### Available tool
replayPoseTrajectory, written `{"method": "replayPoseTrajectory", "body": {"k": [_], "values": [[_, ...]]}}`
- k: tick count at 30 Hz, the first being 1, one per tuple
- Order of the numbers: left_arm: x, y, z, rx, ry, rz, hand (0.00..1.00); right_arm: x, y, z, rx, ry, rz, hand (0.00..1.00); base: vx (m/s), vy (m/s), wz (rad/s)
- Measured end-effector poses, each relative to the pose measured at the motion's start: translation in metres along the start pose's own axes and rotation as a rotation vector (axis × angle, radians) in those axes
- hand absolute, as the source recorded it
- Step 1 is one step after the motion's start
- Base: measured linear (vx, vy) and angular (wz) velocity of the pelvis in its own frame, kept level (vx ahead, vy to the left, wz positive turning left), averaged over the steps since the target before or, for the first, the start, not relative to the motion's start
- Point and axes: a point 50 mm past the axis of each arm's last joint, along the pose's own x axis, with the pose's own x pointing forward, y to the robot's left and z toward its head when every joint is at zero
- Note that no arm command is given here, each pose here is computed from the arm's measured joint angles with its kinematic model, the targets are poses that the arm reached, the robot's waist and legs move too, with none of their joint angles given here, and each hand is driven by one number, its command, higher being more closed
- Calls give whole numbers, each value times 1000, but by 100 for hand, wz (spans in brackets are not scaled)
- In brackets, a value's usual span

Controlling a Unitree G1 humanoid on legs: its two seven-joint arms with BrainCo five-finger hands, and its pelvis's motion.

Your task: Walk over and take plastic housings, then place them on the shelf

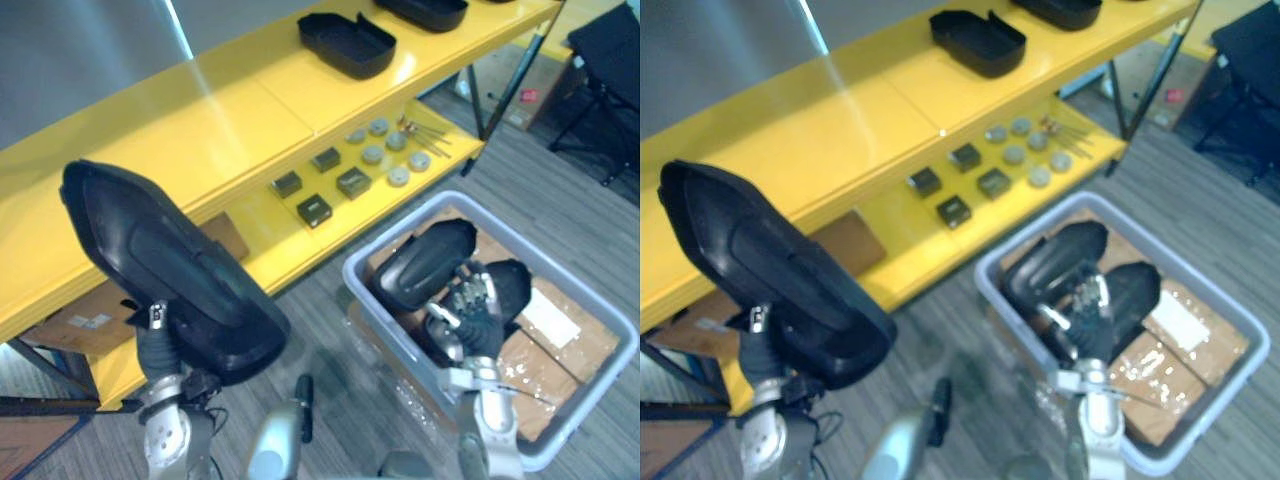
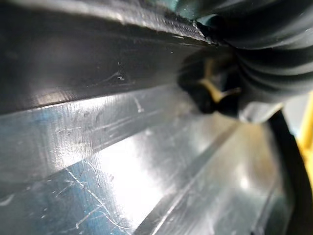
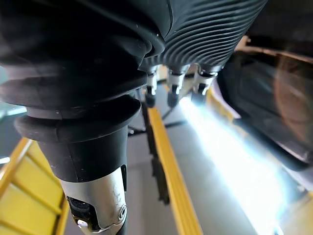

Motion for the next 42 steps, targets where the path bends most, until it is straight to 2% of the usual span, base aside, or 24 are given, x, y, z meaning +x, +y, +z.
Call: {"method": "replayPoseTrajectory", "body": {"k": [9, 11, 15, 19, 29, 35, 42], "values": [[-31, 27, -14, 43, 129, 128, 100, -1, 10, -8, 46, 33, 81, 0, -50, -48, 36], [-35, 27, -18, 5, 153, 137, 100, -4, 3, -12, 26, 54, 67, 0, -266, 2, 106], [-36, 36, -20, 25, 165, 149, 100, -7, -12, -17, -1, 74, -22, 0, -151, -11, 70], [-29, 28, -19, 2, 137, 87, 100, -10, -23, -16, -19, 75, -65, 0, 68, 179, 81], [-29, 18, -26, 10, 175, -36, 100, -1, -6, -22, 53, 64, -105, 0, 58, 89, 29], [-27, 9, -28, 19, 174, -70, 100, -11, -16, -31, -5, 127, -143, 0, -3, -18, -3], [-5, -11, -15, 66, 71, -199, 100, -23, -27, -35, -17, 179, -225, 0, -14, 51, -6]]}}
